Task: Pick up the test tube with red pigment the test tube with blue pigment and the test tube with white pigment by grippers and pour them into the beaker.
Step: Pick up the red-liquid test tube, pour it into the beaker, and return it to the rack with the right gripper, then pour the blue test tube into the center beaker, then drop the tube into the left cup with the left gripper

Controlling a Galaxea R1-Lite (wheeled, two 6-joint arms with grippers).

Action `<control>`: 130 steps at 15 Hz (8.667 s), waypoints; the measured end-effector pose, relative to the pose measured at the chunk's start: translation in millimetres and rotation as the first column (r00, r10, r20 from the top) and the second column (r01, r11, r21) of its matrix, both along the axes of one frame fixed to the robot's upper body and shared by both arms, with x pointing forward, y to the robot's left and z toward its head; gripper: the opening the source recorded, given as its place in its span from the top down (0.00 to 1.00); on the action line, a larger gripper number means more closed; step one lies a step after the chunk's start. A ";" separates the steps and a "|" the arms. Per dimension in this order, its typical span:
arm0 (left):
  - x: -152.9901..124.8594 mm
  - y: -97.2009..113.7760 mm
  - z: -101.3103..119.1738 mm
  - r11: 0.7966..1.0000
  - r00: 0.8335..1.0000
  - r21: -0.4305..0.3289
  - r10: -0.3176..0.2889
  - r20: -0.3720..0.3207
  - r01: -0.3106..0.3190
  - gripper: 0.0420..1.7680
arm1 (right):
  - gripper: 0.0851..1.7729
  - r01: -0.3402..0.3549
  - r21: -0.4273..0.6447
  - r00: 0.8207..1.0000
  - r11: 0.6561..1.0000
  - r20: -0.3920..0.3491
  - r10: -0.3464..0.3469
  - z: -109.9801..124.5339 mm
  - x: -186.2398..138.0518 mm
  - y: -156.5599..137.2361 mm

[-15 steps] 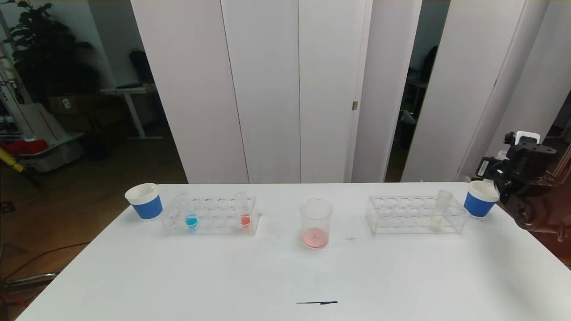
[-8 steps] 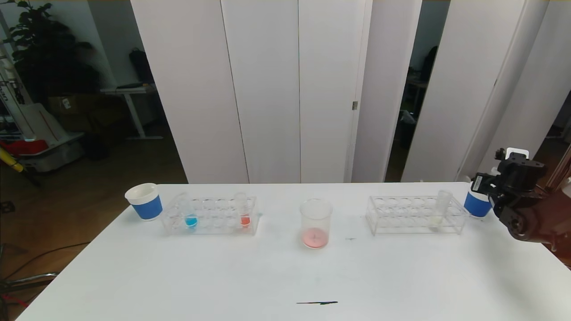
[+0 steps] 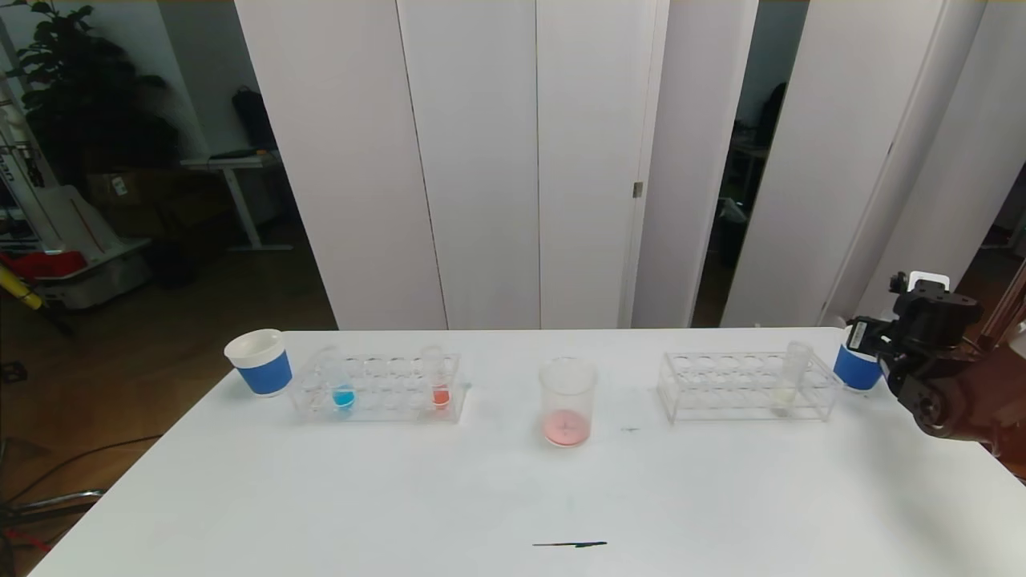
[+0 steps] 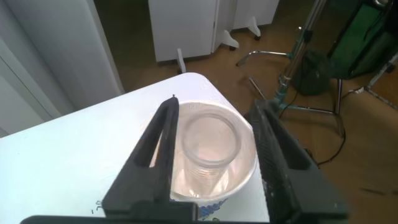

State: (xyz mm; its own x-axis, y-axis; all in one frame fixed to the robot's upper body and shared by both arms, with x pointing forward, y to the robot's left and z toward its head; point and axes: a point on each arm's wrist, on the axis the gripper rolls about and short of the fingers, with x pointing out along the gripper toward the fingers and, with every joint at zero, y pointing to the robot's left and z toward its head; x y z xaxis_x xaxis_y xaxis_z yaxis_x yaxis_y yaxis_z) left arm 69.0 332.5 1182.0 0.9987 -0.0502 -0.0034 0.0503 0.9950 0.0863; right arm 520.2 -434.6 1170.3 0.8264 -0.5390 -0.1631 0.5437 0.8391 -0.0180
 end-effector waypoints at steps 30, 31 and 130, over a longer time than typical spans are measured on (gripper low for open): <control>0.0 0.0 0.0 1.000 1.000 0.000 0.000 0.000 0.000 0.01 | 0.01 -0.456 -0.109 0.871 0.883 0.150 0.468 67.0 -459.4 96.5; 0.0 0.0 0.0 1.000 1.000 0.000 0.000 0.000 0.000 0.01 | 0.01 -0.475 -0.099 0.865 0.874 0.132 0.484 51.8 -459.3 96.7; 380.8 -8.3 -12.1 0.971 0.942 -0.113 0.169 -0.290 -0.210 0.01 | 0.01 -0.545 -0.072 0.828 0.835 0.112 0.550 13.4 -453.2 98.1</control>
State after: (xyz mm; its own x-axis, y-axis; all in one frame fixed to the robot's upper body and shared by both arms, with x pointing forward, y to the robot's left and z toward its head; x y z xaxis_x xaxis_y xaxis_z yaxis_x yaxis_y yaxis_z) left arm 449.8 324.2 1169.9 0.9505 0.1200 -0.2868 -0.1385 0.9893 -0.0451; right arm 67.0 -336.4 1183.7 0.9995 0.0047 -0.0304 -0.0052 0.9998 -0.0180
